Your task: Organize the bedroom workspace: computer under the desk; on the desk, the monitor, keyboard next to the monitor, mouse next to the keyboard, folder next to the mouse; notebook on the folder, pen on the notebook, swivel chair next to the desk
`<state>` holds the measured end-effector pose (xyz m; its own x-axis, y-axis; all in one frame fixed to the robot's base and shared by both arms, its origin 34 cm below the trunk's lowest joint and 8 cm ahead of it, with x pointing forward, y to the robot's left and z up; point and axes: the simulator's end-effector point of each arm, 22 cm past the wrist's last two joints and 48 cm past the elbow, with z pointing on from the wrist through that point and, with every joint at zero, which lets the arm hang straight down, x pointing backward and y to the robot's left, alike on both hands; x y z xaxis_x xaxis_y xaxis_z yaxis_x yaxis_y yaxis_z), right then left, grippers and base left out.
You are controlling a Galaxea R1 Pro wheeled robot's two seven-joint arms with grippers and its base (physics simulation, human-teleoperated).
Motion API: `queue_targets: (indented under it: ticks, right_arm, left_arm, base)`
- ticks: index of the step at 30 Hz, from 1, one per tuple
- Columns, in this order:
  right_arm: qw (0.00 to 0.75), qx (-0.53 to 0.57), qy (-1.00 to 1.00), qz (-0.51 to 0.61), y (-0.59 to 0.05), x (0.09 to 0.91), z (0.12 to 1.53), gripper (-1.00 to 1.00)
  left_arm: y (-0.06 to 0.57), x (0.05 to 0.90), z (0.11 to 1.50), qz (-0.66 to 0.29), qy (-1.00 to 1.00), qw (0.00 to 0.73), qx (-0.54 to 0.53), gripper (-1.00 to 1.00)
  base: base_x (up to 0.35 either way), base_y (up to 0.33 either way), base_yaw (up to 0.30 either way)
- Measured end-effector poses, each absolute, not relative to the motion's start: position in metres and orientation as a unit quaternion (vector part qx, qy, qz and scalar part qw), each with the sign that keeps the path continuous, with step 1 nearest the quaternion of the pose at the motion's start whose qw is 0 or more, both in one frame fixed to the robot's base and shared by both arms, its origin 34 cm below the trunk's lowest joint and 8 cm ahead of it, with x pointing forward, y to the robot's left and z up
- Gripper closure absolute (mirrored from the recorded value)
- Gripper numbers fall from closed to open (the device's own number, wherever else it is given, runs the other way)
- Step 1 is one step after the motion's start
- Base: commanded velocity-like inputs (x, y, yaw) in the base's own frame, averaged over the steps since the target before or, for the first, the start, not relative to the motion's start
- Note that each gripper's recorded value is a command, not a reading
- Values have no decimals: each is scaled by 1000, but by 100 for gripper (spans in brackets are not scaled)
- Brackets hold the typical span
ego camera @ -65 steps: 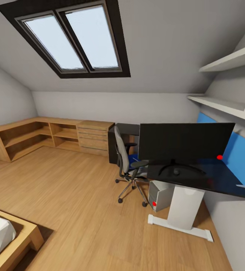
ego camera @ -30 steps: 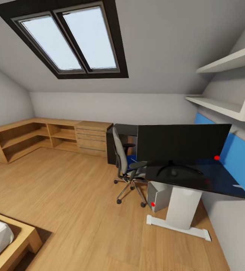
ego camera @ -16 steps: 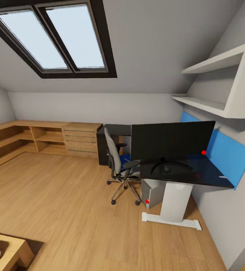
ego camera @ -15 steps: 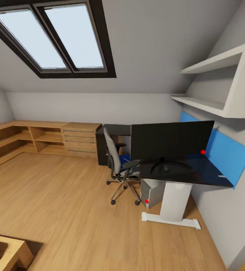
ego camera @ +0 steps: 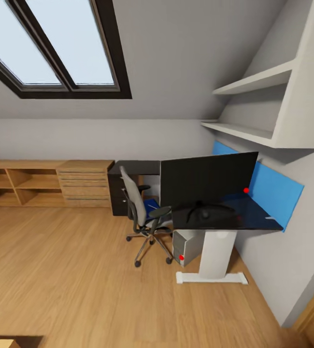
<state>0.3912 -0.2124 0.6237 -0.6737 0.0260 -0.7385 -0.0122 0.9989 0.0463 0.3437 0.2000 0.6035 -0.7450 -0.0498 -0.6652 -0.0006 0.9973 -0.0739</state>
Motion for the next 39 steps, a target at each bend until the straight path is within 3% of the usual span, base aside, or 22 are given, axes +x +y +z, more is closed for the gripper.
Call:
queue_targets:
  ticks: [17, 23, 31, 39]
  right_arm:
    - [427, 10, 904, 28, -201, 418, 640, -100]
    - [400, 19, 916, 10, -206, 440, 643, -100]
    - [453, 25, 891, 6, -209, 454, 660, -100]
    - [446, 21, 895, 6, -207, 431, 648, -100]
  left_arm:
    - [200, 436, 653, -35, 907, 419, -15, -100]
    - [219, 435, 651, -21, 908, 418, -15, -100]
    - [232, 417, 637, -13, 917, 397, -32, -100]
    - [242, 413, 633, -12, 918, 389, -71, -100]
  base:
    - [286, 216, -40]
    - [255, 251, -1]
    - [116, 315, 0]
    - [21, 315, 0]
